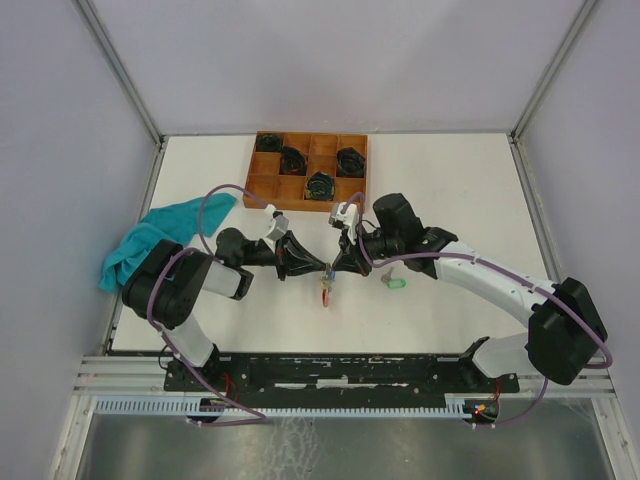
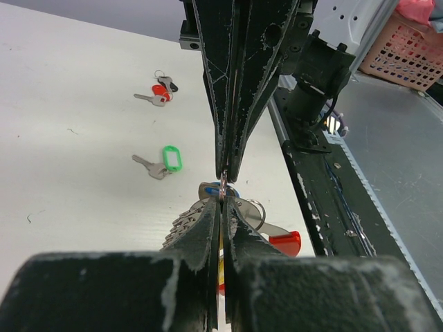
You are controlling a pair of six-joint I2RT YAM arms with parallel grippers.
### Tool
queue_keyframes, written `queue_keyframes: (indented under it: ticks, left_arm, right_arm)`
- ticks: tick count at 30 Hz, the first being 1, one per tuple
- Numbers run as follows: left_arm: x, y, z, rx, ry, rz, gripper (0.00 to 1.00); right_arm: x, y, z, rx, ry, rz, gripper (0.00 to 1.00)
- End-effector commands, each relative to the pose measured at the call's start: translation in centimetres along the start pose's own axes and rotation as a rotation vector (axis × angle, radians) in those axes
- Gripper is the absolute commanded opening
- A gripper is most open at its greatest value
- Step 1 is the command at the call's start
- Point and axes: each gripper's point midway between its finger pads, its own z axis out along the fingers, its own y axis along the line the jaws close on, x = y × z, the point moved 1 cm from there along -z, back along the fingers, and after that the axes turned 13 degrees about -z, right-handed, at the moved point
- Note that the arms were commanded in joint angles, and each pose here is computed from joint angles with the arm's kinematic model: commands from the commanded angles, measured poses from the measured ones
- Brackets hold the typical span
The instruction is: Put the keys on the keyring
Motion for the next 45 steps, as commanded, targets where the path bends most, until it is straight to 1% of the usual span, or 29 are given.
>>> queue_keyframes:
  ticks: [1, 28, 36, 40, 45]
  left_arm:
    - [-2.2, -2.0, 0.4, 0.081, -0.029, 0.194, 0.03]
    - [-1.9, -1.9, 0.7, 0.100, -0.013, 0.170, 0.03]
    - [-1.8, -1.6, 0.8, 0.095, -0.006, 0.156, 0.03]
    - [-1.6, -0.9, 0.9, 0.068, 0.004, 0.153, 0.03]
    - [-1.0, -0.2, 1.0, 0.030, 0.035, 0.169, 0.03]
  right_arm:
    - [-3.6, -0.7, -0.4, 0.002, -0.087, -0.054, 0.01]
    - [-4.6, -1.3, -0.7, -0.007, -0.050, -0.088, 0.01]
    - [-4.1, -1.1, -0.4, -0.056, 0.021, -0.103, 0.01]
    - [-3.3, -1.0, -0.2, -0.076, 0.087, -0.121, 0.01]
    - [-2.6, -0.4, 0.4, -0.083, 0.128, -0.158, 0.01]
